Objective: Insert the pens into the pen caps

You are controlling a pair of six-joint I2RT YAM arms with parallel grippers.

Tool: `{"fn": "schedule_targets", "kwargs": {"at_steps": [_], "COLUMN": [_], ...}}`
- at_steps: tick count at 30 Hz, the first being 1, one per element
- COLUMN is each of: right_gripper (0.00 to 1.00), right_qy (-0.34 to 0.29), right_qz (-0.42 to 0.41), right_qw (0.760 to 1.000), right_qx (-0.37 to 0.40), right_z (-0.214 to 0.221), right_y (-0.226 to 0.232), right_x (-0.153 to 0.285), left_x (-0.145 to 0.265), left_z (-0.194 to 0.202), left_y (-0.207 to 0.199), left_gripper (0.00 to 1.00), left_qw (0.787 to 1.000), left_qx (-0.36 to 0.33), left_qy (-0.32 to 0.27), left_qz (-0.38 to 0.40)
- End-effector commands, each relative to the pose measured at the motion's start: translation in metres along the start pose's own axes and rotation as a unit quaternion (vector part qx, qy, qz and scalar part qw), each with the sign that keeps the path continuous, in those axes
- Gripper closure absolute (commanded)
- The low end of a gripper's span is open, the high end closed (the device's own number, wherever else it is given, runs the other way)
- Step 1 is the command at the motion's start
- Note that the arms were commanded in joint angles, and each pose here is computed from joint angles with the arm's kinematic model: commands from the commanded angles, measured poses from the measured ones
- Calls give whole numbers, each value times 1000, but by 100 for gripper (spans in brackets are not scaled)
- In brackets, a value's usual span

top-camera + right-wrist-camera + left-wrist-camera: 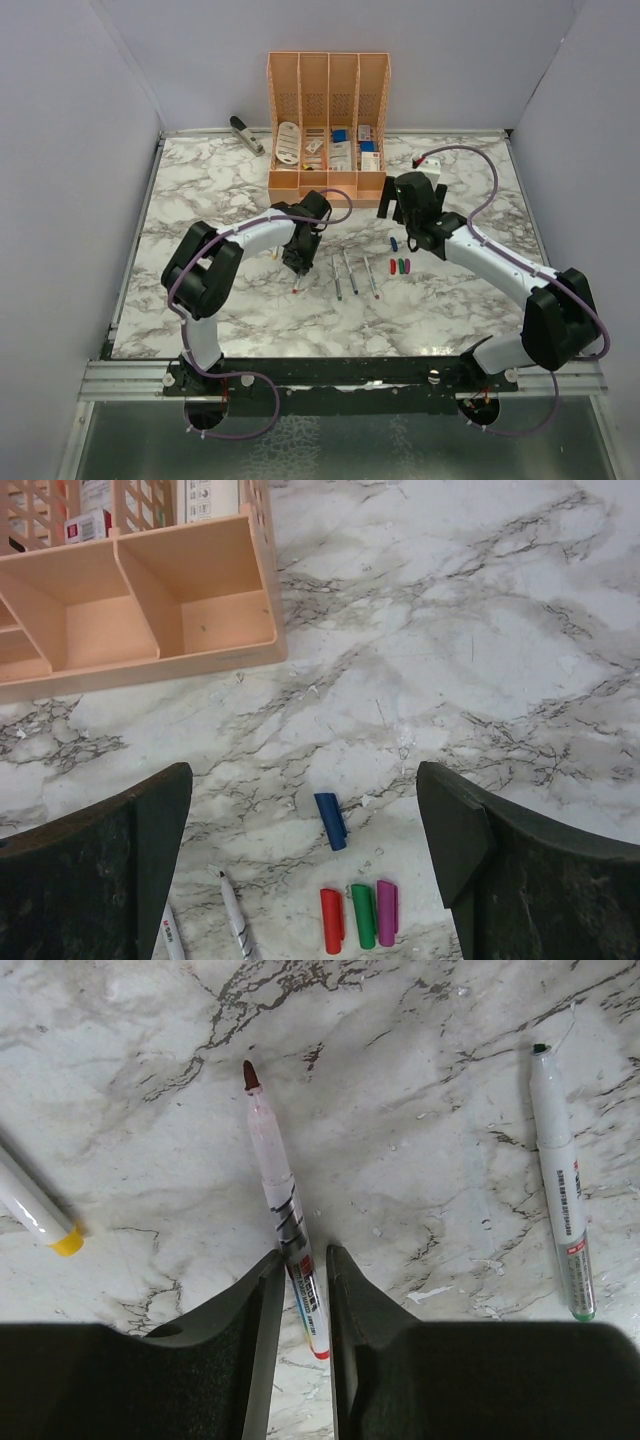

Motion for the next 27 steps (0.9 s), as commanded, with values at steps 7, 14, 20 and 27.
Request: {"fn": "schedule_targets", "kwargs": {"at_steps": [7,14,20,27], "right_gripper": [6,8,20,39], "right_qy": [-15,5,86,162], "right_qz": [9,21,29,11], "right_qw": [1000,1000,995,985], "right_qx": [10,2,39,62], "right_z": [-15,0,52,95], "right_y": [3,-8,-27,-40], "right_x": [-2,0,2,17], "left_x": [-75,-83,-75,-50], "left_z": [71,60,42,8], "left_y": [17,15,21,15], "left_gripper": [93,100,100,100], "left_qw": [989,991,994,998], "left_qx": [12,3,-14,-27], "left_qy": [142,127,89,21], "left_qz": [-48,-43,-59,-46]}}
Point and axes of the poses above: each gripper's point midway between its finger pads, its own x axis back along the fingers, its own y axis along the line the jaws close on, z = x × y, the point moved 2 cm from there along x, back along the fingers, and after that the axes turned 6 degrees about -x, right-handed, at the moved point
